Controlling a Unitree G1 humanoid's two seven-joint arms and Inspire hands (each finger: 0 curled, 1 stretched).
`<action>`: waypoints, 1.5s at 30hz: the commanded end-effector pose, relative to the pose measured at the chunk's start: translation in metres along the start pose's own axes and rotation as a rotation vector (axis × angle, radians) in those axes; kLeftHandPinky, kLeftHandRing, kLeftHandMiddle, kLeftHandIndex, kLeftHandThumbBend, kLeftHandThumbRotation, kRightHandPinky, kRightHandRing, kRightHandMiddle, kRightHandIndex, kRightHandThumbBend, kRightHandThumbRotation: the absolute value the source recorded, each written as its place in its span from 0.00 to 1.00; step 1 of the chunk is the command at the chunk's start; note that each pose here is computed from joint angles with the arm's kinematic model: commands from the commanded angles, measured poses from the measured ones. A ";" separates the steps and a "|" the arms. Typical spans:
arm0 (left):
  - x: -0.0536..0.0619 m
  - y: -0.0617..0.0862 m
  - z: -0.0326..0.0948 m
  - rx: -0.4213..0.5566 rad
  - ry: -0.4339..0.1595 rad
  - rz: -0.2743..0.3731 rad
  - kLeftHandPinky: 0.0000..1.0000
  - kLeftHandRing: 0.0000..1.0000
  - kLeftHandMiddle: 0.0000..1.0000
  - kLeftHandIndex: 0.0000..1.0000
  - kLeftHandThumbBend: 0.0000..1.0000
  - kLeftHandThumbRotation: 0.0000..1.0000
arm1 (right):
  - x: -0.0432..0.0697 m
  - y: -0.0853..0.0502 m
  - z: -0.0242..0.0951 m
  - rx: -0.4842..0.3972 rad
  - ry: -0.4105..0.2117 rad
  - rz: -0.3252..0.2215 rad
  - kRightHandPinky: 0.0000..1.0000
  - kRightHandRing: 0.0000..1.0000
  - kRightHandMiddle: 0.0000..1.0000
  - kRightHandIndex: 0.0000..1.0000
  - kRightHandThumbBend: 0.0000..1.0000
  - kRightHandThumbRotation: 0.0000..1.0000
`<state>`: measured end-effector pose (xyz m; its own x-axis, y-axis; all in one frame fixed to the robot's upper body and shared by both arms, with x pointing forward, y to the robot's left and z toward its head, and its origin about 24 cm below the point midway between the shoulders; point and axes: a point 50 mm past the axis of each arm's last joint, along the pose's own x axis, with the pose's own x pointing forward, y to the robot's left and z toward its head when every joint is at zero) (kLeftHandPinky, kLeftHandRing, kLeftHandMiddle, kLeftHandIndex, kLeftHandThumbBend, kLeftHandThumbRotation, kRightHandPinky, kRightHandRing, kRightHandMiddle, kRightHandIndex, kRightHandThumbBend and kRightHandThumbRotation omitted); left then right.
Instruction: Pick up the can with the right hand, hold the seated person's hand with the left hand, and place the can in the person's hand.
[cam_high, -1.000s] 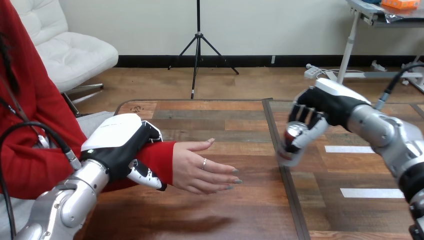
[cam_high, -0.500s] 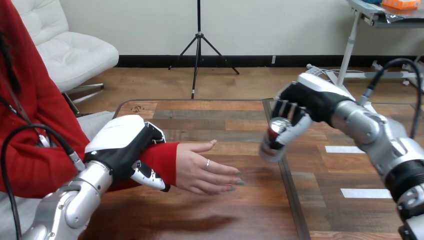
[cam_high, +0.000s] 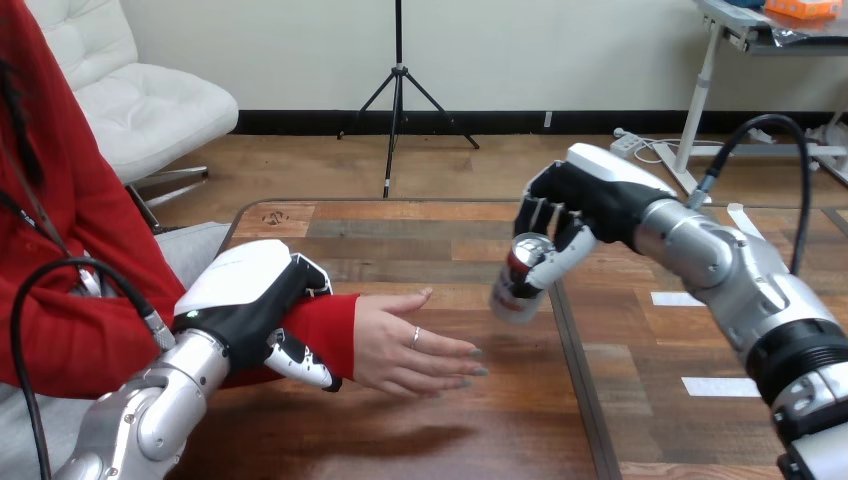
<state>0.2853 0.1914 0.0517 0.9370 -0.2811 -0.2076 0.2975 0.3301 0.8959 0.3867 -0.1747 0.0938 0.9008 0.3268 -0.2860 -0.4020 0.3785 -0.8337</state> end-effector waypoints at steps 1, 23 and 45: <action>0.028 0.059 0.062 -0.018 -0.260 0.264 0.27 0.31 0.37 0.39 0.77 0.00 | 0.006 -0.070 0.081 -0.099 -0.238 -0.189 0.30 0.35 0.41 0.42 0.84 0.00; 0.040 0.063 0.076 -0.067 -0.263 0.313 0.27 0.32 0.39 0.40 0.76 0.00 | 0.010 -0.062 0.103 -0.088 -0.304 -0.165 0.30 0.36 0.41 0.41 0.84 0.00; 0.051 0.073 0.090 -0.106 -0.283 0.362 0.25 0.30 0.38 0.39 0.71 0.00 | 0.012 -0.050 0.117 -0.061 -0.358 -0.139 0.27 0.33 0.39 0.41 0.81 0.00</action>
<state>0.3002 0.1785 0.0448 0.9520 -0.2355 -0.1955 0.2749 0.3769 0.8845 0.3852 -0.1275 0.0953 0.8502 0.4527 -0.2688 -0.4564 0.3793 -0.8049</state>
